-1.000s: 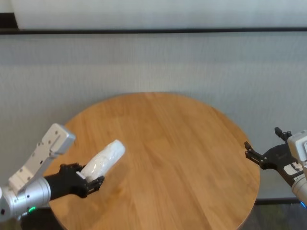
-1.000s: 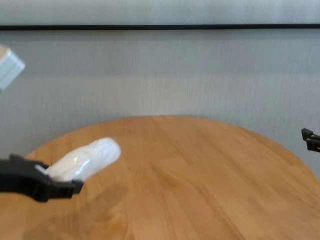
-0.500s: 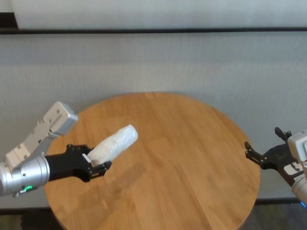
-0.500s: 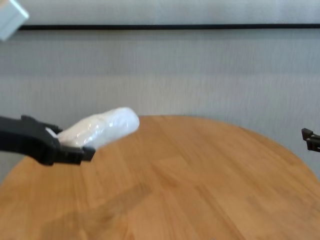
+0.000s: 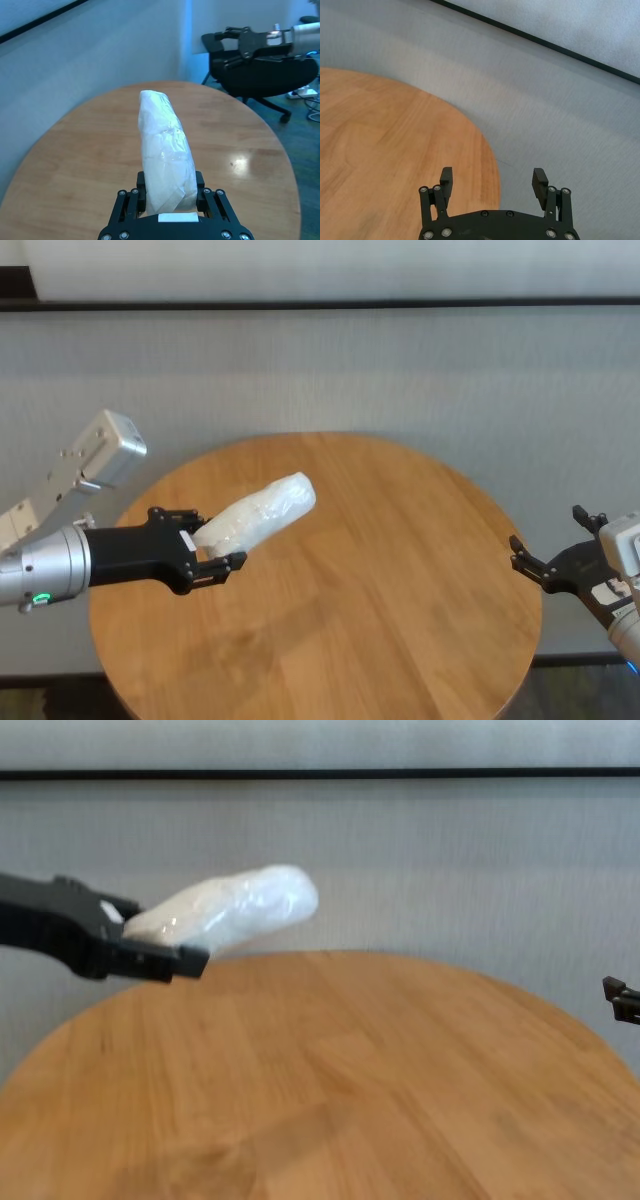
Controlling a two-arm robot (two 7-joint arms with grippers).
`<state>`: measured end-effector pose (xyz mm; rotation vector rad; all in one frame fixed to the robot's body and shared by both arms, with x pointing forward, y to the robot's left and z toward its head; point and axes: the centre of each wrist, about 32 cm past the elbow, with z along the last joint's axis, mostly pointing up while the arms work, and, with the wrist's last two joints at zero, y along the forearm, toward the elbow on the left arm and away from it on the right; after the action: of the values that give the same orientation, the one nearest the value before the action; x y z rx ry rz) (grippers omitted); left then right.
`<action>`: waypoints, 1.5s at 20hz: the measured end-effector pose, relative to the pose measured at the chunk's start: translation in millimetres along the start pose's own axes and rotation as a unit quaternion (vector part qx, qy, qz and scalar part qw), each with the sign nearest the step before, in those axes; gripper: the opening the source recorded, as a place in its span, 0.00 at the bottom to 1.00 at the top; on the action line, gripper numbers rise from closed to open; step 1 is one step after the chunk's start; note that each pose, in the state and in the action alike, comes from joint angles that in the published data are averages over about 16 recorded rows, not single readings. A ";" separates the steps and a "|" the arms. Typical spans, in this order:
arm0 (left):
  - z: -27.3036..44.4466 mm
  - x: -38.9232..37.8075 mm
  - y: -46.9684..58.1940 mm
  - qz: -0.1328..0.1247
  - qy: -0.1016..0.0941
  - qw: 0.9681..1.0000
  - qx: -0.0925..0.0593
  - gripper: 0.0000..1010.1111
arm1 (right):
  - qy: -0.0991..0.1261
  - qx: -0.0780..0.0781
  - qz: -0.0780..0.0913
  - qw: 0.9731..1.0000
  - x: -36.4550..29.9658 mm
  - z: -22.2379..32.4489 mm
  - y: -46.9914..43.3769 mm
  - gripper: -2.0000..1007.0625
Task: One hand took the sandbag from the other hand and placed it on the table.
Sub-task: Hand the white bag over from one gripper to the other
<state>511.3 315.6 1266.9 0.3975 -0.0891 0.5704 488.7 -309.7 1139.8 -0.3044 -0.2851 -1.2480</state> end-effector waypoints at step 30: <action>10.9 9.6 -24.4 -0.145 -0.047 0.988 -0.025 0.56 | 0.000 0.000 0.000 1.000 0.0 0.0 0.0 0.99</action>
<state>532.9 297.5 1270.4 0.3795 -0.1332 0.2616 488.6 -309.7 1139.8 -0.3044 -0.2851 -1.2480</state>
